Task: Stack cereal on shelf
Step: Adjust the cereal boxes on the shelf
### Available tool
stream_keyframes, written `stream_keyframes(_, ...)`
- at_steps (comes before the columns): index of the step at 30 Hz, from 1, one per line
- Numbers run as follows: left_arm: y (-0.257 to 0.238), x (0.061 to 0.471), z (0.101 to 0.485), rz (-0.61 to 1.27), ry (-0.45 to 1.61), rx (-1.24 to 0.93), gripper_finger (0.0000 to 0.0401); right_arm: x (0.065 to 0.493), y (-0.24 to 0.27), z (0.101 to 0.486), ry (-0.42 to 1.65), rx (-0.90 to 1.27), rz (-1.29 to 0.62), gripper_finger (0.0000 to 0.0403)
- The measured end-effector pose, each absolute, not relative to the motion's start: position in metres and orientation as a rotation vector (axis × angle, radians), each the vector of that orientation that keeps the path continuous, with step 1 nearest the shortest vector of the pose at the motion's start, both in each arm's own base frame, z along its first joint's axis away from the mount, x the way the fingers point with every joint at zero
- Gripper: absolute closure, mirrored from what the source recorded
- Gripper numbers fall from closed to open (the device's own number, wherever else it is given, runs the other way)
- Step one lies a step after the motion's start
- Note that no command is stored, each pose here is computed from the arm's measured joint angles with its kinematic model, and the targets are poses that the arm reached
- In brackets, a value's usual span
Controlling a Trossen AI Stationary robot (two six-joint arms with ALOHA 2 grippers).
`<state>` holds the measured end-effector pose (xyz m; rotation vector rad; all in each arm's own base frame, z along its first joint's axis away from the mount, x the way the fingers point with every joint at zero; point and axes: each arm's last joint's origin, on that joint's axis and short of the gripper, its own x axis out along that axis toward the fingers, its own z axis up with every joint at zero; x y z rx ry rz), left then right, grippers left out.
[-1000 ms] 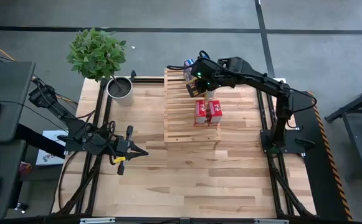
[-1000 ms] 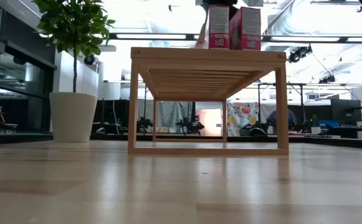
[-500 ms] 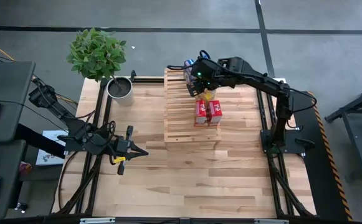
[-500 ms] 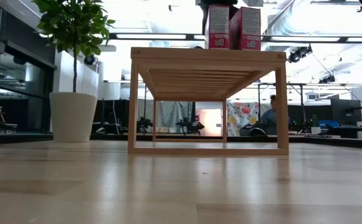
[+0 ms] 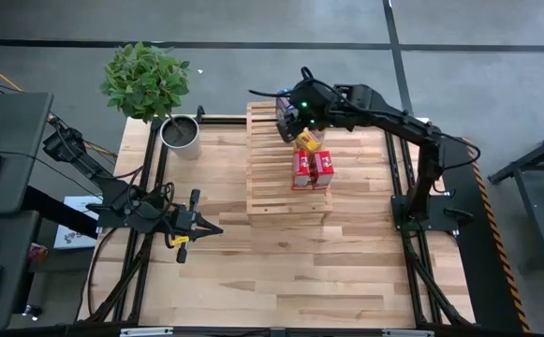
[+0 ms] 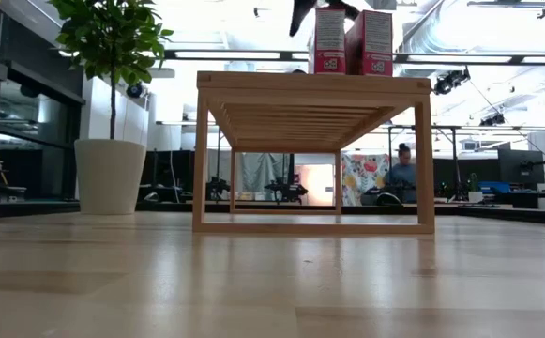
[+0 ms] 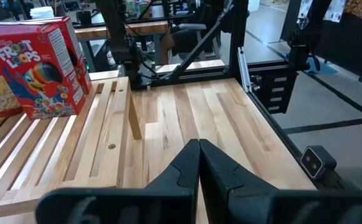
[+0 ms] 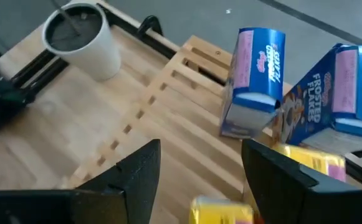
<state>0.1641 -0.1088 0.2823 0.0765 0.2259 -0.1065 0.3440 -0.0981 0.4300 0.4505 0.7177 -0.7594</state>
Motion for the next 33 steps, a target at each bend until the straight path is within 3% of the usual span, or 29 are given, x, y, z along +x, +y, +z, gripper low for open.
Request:
stream_keyframes(5, -0.109, 0.164, 0.282, -0.106, 0.226, 0.077, 0.0401, 0.323, -0.078, 0.444, 0.749, 0.446, -0.724, 0.024)
stream_keyframes(9, -0.109, 0.164, 0.284, -0.108, 0.206, 0.063, 0.0401, 0.304, -0.054, 0.461, 0.727, 0.433, -0.655, 0.0353)
stream_keyframes(11, -0.109, 0.164, 0.284, -0.107, 0.207, 0.064, 0.0401, 0.295, -0.042, 0.46, 0.788, 0.411, -0.635, 0.0388)
stream_keyframes(15, -0.109, 0.164, 0.285, -0.107, 0.206, 0.063, 0.0401, 0.296, -0.029, 0.441, 0.976, 0.404, -0.64, 0.0391)
stream_keyframes(17, -0.109, 0.164, 0.284, -0.107, 0.206, 0.063, 0.0401, 0.306, -0.024, 0.428, 1.034, 0.369, -0.539, 0.0399)
stream_keyframes(20, -0.109, 0.165, 0.284, -0.107, 0.207, 0.064, 0.0401, 0.318, -0.024, 0.422, 1.025, 0.317, -0.469, 0.0396)
stream_keyframes(33, -0.108, 0.165, 0.284, -0.092, 0.21, 0.068, 0.0401, 0.317, -0.037, 0.422, 1.038, 0.294, -0.514, 0.0402)
